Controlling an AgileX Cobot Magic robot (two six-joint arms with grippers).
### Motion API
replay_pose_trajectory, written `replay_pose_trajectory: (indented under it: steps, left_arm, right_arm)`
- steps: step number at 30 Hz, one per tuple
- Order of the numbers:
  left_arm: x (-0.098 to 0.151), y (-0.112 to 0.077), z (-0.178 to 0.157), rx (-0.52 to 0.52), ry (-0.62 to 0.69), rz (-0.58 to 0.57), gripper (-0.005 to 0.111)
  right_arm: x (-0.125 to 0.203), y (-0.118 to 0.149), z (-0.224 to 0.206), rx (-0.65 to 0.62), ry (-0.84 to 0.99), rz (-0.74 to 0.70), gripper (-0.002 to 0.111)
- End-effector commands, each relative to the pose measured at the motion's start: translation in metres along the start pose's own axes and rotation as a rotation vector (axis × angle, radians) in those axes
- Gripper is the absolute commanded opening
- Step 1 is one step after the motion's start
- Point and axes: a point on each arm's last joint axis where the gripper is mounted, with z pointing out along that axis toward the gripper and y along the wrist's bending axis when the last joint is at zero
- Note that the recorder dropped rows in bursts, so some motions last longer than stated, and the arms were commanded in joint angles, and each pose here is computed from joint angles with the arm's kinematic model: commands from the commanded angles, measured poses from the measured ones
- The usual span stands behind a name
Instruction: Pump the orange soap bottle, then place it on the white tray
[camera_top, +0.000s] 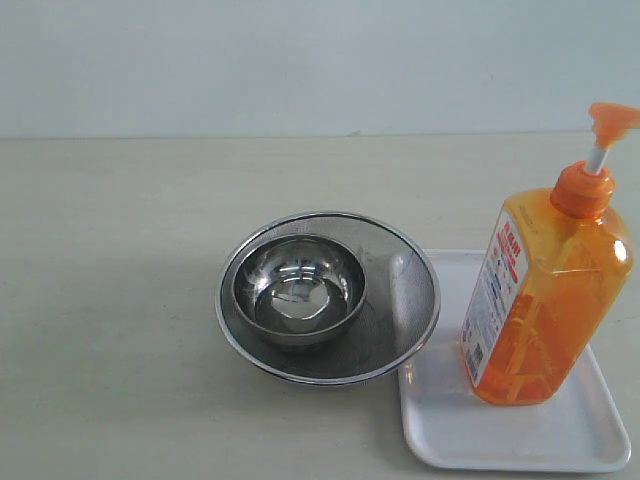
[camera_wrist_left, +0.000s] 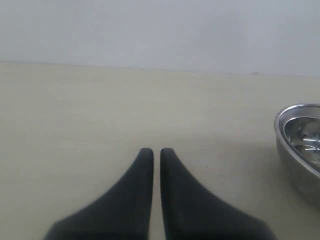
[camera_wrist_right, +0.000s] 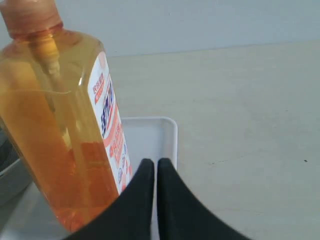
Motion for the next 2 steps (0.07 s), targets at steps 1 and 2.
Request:
replay_pose_trajectory:
  steps: [1,2]
  left_arm:
    - [0.0013,0.0004,0.0000,-0.004,0.004,0.003,0.005]
    - [0.0013,0.0004,0.0000,-0.004,0.004,0.003,0.005]
  right_arm:
    - [-0.0008,-0.0001,-0.0004,0.002,-0.012,0.001,0.000]
    - [-0.0008,-0.0001,-0.0004,0.002,-0.012,0.001,0.000]
